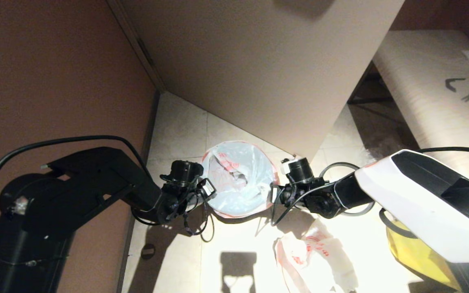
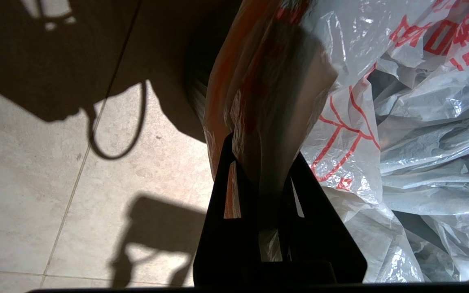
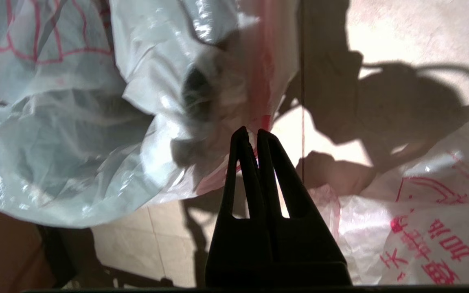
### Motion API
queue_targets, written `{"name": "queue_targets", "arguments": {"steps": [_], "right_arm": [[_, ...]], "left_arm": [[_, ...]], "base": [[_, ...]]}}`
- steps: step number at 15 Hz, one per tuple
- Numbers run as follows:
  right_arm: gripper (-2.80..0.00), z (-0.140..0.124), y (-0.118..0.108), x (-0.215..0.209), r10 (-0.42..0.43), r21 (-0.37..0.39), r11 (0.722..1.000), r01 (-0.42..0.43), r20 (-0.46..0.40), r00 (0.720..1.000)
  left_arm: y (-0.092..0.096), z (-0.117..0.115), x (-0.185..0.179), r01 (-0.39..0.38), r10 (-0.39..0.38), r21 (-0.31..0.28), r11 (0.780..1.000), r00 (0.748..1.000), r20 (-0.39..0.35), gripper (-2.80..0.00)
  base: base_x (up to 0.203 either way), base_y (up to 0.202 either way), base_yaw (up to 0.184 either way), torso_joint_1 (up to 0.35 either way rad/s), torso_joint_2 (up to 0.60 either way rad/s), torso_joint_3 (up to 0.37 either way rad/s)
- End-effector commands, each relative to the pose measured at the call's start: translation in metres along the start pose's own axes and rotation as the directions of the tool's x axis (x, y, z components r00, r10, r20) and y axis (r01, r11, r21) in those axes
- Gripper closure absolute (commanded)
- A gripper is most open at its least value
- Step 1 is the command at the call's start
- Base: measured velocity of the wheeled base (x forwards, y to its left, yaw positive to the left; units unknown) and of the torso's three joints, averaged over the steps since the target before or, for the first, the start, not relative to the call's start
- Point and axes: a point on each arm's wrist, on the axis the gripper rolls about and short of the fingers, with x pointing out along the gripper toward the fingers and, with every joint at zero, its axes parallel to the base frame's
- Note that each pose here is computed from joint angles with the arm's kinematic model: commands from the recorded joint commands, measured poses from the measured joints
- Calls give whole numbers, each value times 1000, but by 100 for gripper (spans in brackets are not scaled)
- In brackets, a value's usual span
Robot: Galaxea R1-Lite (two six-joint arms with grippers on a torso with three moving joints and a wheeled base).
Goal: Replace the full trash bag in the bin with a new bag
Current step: Put the new garbage bag on the trash can
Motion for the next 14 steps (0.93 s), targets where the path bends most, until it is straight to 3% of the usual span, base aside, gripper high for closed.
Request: {"name": "queue_targets", "arguments": {"steps": [1, 4, 9, 11, 12, 14], "right_arm": [[0, -9, -3, 10, -1, 1, 1000, 1, -3, 1000], [0, -11, -4, 12, -2, -8, 1000, 2, -2, 1000], [0, 11, 0, -51, 7, -3, 1000, -7, 31, 999], [0, 12, 0, -56, 6, -4, 1000, -6, 33, 999], [0, 13, 1, -57, 9, -5, 1000, -8, 36, 999], [0, 15, 5, -59, 18, -8, 1000, -17, 46, 999]], "left_arm": [[-1, 0, 0, 2, -2, -4, 1000, 1000, 4, 0], [-3, 1, -4, 5, -5, 7, 1000, 1000, -6, 0], [-7, 3, -6, -47, 49, 29, 998, 996, -70, 0], [-7, 3, -6, -56, 58, 33, 998, 995, -79, 0], [-6, 2, -6, -60, 64, 43, 997, 994, -85, -280], [-8, -3, -11, -53, 59, 63, 997, 993, -107, -280]], "base": [[0, 0, 0, 0, 0, 0], [0, 0, 0, 0, 0, 0], [0, 0, 0, 0, 0, 0], [0, 0, 0, 0, 0, 0], [0, 0, 0, 0, 0, 0], [0, 0, 0, 0, 0, 0]]}}
